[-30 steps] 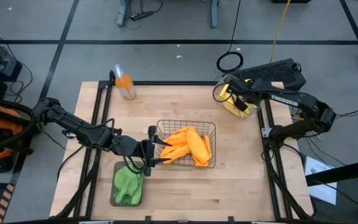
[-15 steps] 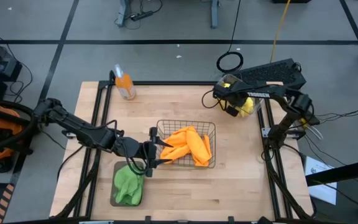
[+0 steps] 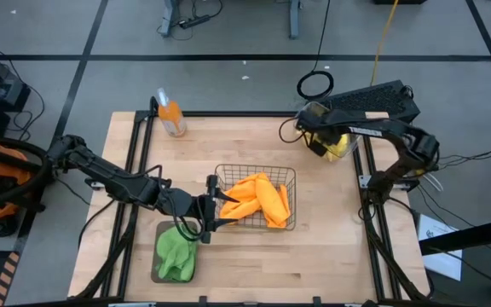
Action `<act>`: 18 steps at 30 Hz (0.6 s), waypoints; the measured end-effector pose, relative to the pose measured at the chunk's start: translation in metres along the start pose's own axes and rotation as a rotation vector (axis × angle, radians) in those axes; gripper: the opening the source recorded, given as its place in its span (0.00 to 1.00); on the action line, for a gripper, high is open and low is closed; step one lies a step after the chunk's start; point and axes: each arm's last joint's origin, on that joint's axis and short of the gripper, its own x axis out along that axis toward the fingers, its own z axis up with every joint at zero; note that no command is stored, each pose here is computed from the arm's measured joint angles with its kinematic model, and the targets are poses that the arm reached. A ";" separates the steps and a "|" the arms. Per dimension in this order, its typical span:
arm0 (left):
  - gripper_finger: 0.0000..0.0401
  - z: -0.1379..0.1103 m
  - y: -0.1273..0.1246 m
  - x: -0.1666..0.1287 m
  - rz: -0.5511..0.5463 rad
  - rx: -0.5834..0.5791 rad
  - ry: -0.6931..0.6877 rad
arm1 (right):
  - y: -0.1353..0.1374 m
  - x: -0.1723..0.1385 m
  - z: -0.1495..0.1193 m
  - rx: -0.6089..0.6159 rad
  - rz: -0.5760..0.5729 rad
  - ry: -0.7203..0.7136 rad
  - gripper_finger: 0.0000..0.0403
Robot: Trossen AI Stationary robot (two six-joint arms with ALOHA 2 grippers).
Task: Sort microfiber towel by color & place in baskets
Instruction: Put the yellow microfiber towel into the transparent bin
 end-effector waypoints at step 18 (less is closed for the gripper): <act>0.60 0.000 0.000 0.000 0.000 -0.006 0.003 | -0.022 -0.027 -0.015 0.030 0.107 -0.097 0.73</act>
